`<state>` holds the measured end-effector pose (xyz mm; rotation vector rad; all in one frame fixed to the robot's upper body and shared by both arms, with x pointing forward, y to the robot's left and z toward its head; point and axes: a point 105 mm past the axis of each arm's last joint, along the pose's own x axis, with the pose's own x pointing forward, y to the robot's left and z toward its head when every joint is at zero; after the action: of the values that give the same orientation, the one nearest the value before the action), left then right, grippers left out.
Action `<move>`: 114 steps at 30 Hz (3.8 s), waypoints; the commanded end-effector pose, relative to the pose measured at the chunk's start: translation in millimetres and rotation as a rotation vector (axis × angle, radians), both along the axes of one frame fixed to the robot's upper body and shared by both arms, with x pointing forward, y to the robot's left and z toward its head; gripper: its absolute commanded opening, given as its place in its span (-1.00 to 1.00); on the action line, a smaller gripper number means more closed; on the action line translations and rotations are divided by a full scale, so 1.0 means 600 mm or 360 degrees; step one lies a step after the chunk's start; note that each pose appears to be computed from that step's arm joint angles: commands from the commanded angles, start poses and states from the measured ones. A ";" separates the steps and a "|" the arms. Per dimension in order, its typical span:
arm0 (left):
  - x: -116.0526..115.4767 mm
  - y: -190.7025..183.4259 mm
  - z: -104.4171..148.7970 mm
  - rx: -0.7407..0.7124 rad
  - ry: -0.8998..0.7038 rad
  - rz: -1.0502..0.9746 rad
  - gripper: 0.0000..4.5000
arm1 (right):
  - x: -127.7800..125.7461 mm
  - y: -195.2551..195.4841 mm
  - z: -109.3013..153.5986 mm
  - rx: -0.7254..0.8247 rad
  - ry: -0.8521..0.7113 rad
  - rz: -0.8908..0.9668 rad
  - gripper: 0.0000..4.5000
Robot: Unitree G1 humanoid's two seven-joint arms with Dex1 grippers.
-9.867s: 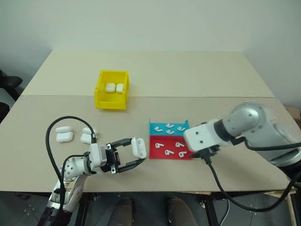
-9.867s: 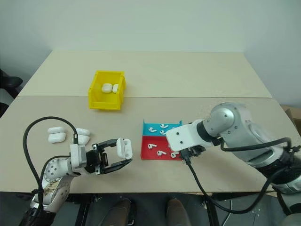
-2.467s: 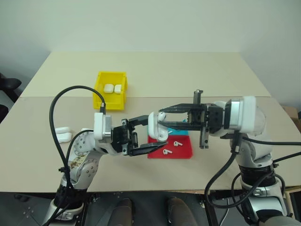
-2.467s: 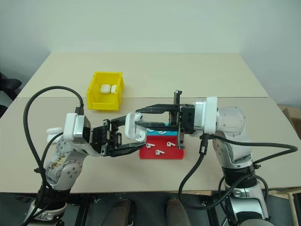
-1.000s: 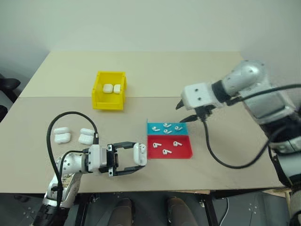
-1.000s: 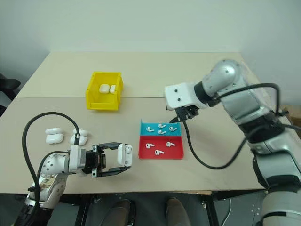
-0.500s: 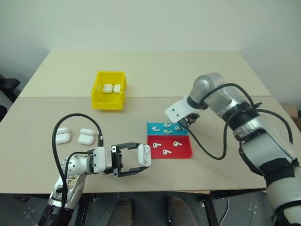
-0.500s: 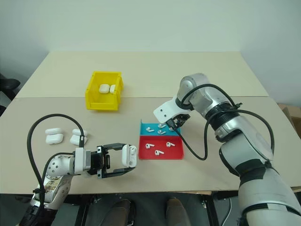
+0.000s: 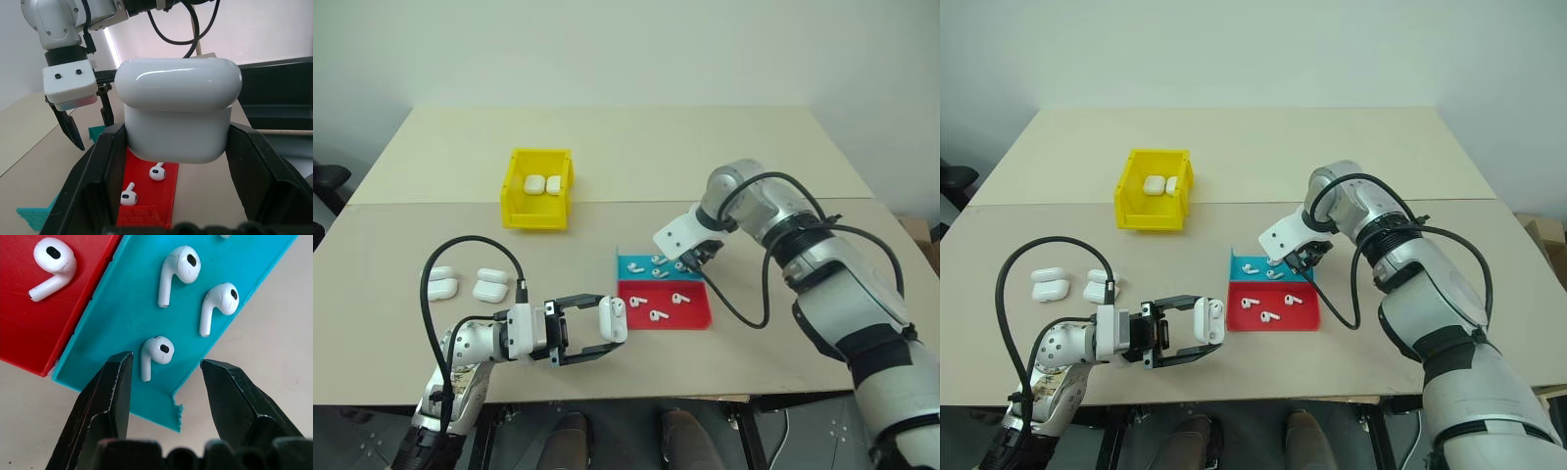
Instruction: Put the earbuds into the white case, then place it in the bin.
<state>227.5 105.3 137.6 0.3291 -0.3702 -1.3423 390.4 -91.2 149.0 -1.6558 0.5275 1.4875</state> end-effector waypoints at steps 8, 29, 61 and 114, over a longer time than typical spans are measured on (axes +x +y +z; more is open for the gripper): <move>-0.004 0.000 0.015 0.0021 -0.0078 -0.0033 0.22 | 0.004 -0.002 0.004 0.0024 -0.0029 0.0024 -0.07; -0.005 -0.005 0.011 0.0023 -0.0082 -0.0022 0.22 | 0.003 -0.003 -0.004 -0.0006 -0.0041 0.0053 -0.07; -0.006 -0.006 0.008 0.0033 -0.0089 -0.0035 0.22 | -0.002 -0.009 -0.016 -0.0033 -0.0047 0.0120 -0.73; 0.027 -0.072 0.159 -0.0509 -0.0066 -0.0142 0.22 | -0.311 0.002 0.240 0.2614 0.0932 -0.0307 -0.73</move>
<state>252.0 65.6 219.4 0.0717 -0.5664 -1.3173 211.0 -95.6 290.8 0.1308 -0.2538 1.4324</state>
